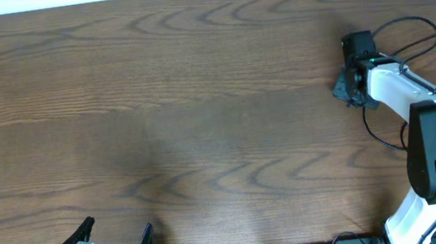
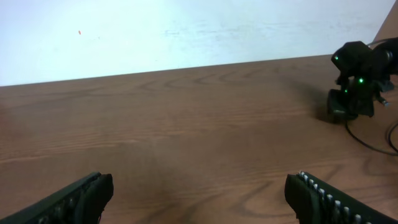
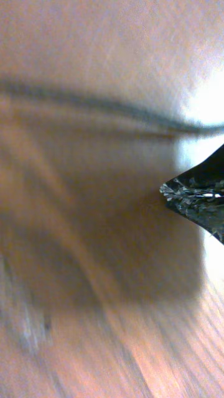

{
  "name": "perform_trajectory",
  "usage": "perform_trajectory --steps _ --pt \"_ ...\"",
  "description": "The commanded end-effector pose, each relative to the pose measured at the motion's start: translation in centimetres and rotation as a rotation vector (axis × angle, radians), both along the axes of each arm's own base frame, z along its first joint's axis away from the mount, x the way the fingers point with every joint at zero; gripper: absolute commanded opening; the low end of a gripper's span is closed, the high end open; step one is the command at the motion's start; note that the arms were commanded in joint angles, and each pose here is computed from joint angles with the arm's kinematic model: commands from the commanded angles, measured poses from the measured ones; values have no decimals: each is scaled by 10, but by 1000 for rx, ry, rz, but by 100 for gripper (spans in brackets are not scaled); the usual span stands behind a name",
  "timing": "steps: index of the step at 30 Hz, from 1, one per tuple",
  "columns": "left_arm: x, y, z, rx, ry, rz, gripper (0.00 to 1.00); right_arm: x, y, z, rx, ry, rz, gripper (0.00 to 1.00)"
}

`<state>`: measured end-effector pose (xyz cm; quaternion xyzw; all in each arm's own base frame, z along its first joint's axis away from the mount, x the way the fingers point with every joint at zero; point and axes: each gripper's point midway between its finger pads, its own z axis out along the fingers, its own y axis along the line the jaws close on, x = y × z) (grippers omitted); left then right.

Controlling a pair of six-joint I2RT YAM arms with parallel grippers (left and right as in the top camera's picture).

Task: Untangle cables

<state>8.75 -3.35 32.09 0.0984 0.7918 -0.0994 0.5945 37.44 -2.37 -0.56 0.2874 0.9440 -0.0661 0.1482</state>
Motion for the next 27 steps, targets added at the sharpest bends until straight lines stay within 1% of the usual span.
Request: perform_trajectory --steps 1,11,19,27 --pt "0 3 1 -2 -2 18 94 -66 -21 -50 -84 173 -179 2" --pt "0 3 1 -2 -2 18 94 -99 -51 -73 -68 139 -409 1" --pt "-1 3 -3 1 13 18 94 -106 -79 -78 45 121 -604 1" --pt "-2 3 -6 4 27 18 94 -121 -126 -77 50 86 -773 1"
